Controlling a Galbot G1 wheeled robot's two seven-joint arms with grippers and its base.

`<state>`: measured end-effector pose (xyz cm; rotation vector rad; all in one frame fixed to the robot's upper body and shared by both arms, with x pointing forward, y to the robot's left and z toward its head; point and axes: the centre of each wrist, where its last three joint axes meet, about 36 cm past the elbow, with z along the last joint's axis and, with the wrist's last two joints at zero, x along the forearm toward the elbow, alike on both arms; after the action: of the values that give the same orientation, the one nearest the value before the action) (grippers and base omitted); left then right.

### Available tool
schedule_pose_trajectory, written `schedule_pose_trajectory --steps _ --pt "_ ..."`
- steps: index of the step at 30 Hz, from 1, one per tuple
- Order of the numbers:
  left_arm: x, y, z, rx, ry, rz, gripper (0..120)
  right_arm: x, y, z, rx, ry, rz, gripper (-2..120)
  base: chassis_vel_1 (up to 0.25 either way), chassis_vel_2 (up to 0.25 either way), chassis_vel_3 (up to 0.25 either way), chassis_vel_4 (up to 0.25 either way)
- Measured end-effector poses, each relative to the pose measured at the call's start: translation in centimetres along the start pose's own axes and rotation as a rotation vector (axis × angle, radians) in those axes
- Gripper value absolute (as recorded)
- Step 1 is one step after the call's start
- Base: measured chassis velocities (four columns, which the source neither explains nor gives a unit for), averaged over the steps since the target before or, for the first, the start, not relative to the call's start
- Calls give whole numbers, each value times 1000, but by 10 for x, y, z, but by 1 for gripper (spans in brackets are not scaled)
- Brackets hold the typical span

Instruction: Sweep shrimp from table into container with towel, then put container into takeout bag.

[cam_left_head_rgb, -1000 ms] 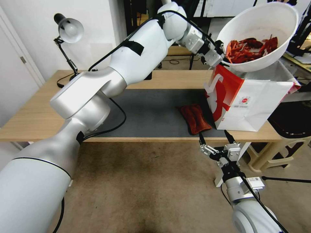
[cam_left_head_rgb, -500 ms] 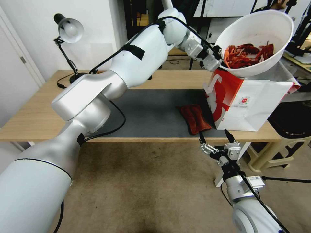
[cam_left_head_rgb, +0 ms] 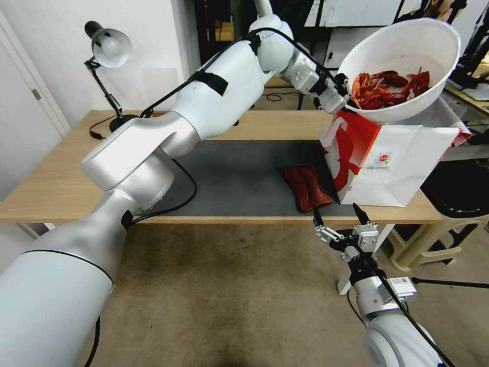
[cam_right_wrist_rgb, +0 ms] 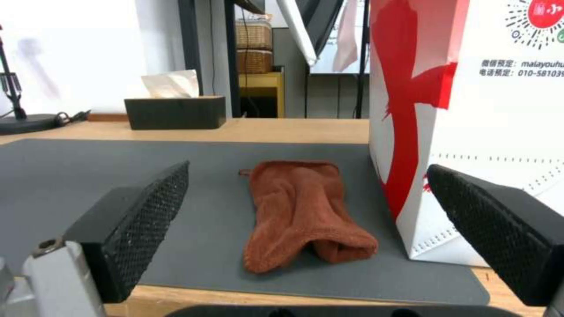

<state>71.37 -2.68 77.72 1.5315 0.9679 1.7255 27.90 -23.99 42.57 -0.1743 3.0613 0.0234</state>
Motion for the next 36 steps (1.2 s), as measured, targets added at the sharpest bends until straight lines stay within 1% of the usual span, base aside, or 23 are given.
schedule_pose_trajectory --steps 2,3,4,5,7,8,9,11,12,14,16,17,18,19,20,22,23,26,30,31,33,35,36 --pt "0 0 0 0 1 -3 7 0 0 0 0 0 0 100 0 0 0 0" --pt "1 1 0 -1 3 -15 15 1 0 0 0 1 0 100 0 0 0 0" --pt "1 1 0 -2 5 -22 18 1 0 0 0 2 0 100 0 0 0 0" --pt "1 1 0 -2 5 -22 18 1 0 0 0 2 0 100 0 0 0 0" --pt "1 2 -1 -3 6 -32 30 1 1 -1 -1 2 0 100 0 0 0 0" --pt "0 2 -1 -2 8 -37 33 2 1 -1 -2 2 0 100 0 0 0 0" --pt "0 2 -1 -2 8 -37 33 2 1 -1 -2 2 0 100 0 0 0 0" --pt "0 3 -1 0 13 -52 44 3 2 -2 -4 1 -1 100 0 0 0 0" --pt "0 3 -1 0 13 -52 44 3 2 -2 -4 1 -1 100 0 0 0 0" --pt "0 3 -1 1 18 -78 54 4 2 -2 -5 3 -1 100 0 0 0 0" --pt "0 3 -1 1 18 -81 56 4 2 -2 -5 3 -1 100 0 0 0 0" --pt "-2 2 -2 1 20 -105 65 5 2 -2 -5 4 -2 100 0 0 0 0" --pt "-2 2 -2 1 21 -116 70 5 2 -2 -5 4 -2 100 0 0 0 0" --pt "-2 2 -2 1 21 -116 70 5 2 -2 -5 4 -2 100 0 0 0 0" --pt "-2 2 -2 1 21 -119 73 5 2 -2 -5 4 -2 100 0 0 0 0" --pt "-3 2 -2 1 21 -125 85 5 2 -2 -5 4 -2 100 0 0 0 0" --pt "-3 2 -2 1 21 -125 85 5 2 -2 -5 4 -2 100 0 0 0 0" --pt "-4 2 -2 4 23 -130 97 5 2 -3 -3 3 -4 100 0 0 0 0" --pt "-3 3 -2 12 28 -144 100 5 1 -3 -2 2 -4 100 0 0 0 0" --pt "-2 2 -2 22 31 -160 100 5 1 -3 -2 2 -4 100 0 0 0 0" --pt "-4 1 -2 49 33 -211 100 5 1 -3 -3 1 -4 100 0 0 0 0" --pt "-5 1 -2 57 33 -222 100 5 1 -3 -3 1 -4 100 0 0 0 0" --pt "-9 -1 -3 98 33 -277 100 4 0 -3 -4 -1 -3 100 0 0 0 0"
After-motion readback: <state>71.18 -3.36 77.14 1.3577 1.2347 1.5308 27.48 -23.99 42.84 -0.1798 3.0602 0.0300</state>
